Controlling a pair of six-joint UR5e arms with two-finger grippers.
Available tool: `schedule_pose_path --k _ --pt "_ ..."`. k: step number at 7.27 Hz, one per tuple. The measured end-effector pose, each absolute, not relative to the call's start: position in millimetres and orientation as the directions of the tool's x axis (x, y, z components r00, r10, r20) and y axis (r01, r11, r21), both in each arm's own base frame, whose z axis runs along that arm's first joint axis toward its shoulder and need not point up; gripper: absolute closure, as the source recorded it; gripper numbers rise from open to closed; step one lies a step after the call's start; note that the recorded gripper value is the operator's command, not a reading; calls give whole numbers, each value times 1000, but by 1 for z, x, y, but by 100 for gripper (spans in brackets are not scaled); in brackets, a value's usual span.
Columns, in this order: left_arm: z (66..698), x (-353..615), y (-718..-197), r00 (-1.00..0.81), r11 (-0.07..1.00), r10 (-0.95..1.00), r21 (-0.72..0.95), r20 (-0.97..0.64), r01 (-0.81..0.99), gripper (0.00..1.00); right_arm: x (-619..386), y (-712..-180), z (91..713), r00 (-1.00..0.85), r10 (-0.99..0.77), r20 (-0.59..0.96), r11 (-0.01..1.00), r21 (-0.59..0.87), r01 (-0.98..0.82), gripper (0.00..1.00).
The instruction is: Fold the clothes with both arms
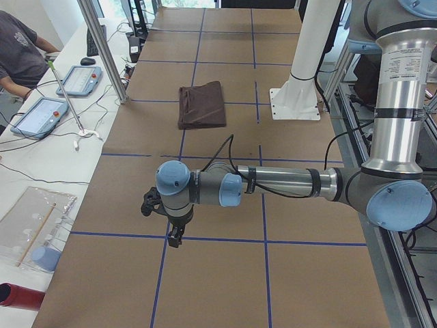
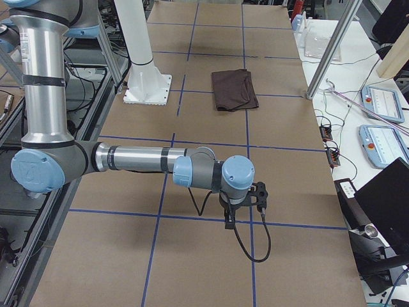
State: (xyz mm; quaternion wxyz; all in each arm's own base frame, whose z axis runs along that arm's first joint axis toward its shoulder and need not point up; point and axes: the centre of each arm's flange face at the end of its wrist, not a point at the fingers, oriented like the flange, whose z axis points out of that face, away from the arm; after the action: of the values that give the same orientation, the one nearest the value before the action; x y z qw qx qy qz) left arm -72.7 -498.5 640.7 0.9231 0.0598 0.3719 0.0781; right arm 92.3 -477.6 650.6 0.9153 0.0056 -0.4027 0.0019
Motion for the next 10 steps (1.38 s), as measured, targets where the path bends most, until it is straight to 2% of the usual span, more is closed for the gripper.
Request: schedule_pose_path --k 3,10 --pt "640 -72 -499 716 994 95 105 -691 -30 0 92 -478 649 675 -3 738 1000 12 -8 0" --pt "626 -72 -507 716 991 110 127 -689 -30 0 92 -478 651 675 -3 738 1000 10 -7 0"
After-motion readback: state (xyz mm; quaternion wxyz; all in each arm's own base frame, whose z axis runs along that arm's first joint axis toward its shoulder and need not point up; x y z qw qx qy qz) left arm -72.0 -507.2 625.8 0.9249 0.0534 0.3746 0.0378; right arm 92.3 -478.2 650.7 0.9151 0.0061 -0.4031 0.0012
